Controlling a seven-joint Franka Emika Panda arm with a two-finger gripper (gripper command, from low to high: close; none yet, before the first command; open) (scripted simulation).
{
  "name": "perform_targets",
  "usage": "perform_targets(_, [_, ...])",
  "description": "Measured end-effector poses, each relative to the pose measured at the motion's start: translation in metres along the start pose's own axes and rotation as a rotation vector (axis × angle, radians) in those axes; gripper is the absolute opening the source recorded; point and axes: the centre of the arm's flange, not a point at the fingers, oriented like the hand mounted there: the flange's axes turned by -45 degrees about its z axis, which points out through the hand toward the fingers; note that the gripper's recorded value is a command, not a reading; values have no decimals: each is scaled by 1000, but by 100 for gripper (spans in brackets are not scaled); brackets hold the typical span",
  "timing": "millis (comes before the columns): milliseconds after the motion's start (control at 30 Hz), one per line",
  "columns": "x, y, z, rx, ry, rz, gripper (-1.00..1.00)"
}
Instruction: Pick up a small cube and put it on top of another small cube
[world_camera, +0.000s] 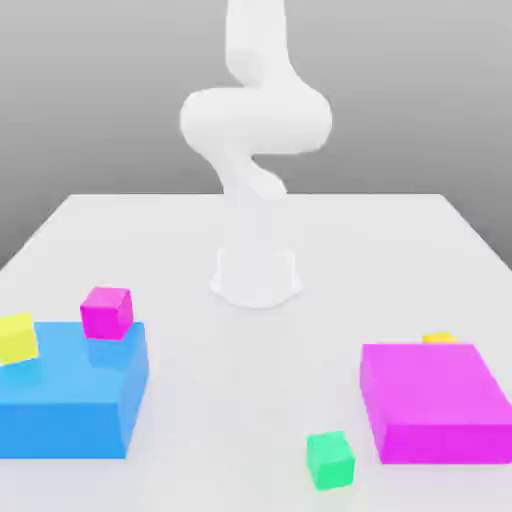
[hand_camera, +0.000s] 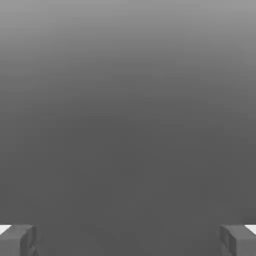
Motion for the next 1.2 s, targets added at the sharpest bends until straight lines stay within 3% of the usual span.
perform_targets(567, [-45, -148, 30, 160, -58, -818, 0])
perform_targets(1200, [-140, -271, 99, 390, -97, -1670, 0])
